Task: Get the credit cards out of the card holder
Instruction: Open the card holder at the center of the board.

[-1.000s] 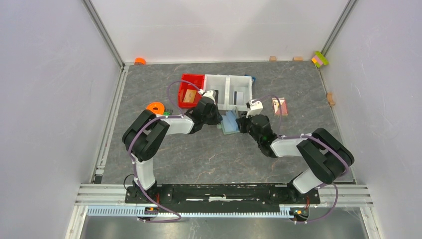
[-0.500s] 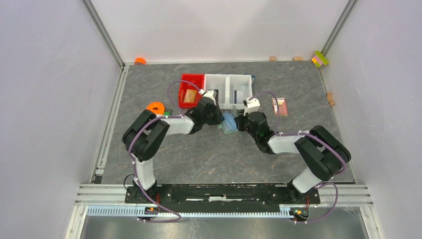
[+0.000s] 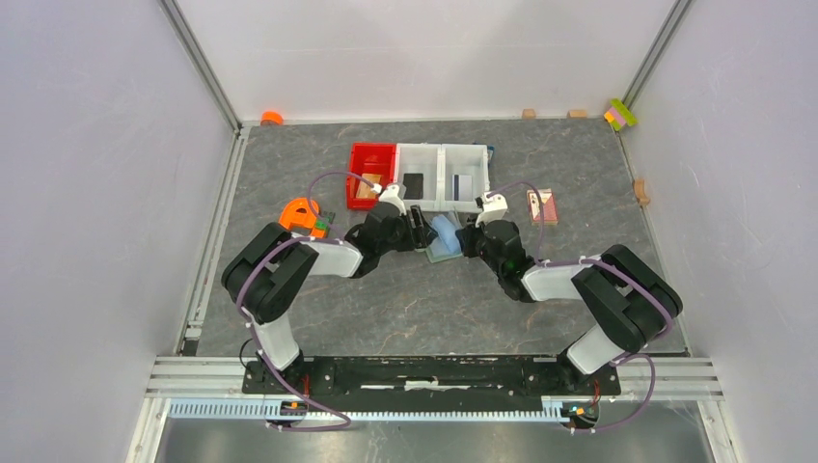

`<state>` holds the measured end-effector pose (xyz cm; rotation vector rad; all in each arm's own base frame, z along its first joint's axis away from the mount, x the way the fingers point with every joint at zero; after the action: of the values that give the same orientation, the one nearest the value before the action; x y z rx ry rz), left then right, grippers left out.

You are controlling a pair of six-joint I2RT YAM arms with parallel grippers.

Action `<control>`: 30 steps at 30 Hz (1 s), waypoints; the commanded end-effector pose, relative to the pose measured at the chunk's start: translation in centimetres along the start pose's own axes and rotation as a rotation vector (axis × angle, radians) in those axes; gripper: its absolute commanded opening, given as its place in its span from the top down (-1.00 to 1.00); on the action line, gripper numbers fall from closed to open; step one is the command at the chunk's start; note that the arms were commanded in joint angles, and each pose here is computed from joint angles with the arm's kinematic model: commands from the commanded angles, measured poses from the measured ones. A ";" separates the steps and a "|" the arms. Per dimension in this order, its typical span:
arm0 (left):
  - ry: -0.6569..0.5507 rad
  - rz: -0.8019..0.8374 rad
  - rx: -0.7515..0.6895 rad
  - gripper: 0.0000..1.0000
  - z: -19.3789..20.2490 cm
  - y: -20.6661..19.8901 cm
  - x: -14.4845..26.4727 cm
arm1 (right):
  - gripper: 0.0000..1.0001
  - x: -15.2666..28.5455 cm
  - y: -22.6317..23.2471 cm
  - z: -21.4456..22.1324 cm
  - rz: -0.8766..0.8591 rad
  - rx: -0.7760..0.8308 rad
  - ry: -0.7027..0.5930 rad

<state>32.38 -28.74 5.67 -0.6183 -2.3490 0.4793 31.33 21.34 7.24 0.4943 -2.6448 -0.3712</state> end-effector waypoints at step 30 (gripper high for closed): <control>0.016 0.035 0.054 -0.46 -2.1 -0.8 -1.9 | 0.71 1.4 2.0 1.9 -0.166 0.000 0.041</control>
<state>33.88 -29.83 6.34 -0.6562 -2.3026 0.5425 29.45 22.81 7.04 0.6884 -2.5892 -0.4144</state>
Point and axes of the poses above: each gripper's point midway between its finger pads, its own x axis back along the fingers, its own y axis along the line the jaws close on, z = x × y, the point moved 3 cm from there along x, back along the fingers, and after that the axes turned 5 degrees about -x, right-handed, at the moved point
